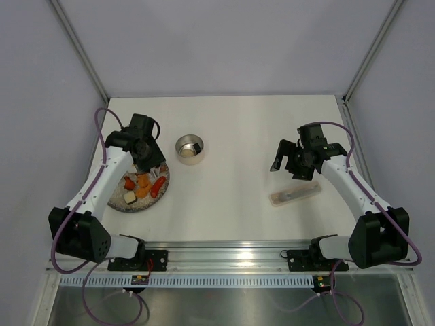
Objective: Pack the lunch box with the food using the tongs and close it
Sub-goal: Pick up the fake food from the plate.
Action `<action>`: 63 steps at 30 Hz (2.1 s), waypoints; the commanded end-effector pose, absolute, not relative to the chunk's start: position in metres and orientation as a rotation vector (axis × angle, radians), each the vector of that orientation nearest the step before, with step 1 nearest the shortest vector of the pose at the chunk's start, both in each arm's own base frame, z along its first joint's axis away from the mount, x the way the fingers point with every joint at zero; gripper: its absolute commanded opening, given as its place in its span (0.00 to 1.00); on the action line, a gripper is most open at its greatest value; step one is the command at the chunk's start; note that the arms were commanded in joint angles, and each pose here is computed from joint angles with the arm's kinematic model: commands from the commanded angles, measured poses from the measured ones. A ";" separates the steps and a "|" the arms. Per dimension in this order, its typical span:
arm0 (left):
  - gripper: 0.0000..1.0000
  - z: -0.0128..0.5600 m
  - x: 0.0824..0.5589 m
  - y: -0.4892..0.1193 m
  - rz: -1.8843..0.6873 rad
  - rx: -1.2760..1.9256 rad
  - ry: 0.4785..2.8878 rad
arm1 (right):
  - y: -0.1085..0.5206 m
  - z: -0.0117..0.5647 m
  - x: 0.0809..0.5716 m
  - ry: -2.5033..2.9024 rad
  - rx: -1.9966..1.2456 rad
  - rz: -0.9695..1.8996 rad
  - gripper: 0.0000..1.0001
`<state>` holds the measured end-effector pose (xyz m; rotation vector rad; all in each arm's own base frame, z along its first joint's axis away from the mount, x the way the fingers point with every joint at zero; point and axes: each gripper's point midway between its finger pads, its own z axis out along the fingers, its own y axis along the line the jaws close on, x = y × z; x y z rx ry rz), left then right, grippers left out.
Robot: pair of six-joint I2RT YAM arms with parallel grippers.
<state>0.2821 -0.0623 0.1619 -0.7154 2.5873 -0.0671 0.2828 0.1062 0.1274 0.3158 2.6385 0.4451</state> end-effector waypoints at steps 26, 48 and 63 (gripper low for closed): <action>0.51 0.144 0.272 -0.074 -0.163 -0.722 2.607 | 0.108 0.134 0.287 2.614 0.290 0.462 0.99; 0.51 0.130 0.263 -0.072 -0.143 -0.700 2.677 | 0.107 0.138 0.284 2.602 0.295 0.461 1.00; 0.36 0.143 0.261 -0.071 -0.154 -0.705 2.655 | 0.110 0.138 0.287 2.606 0.287 0.470 1.00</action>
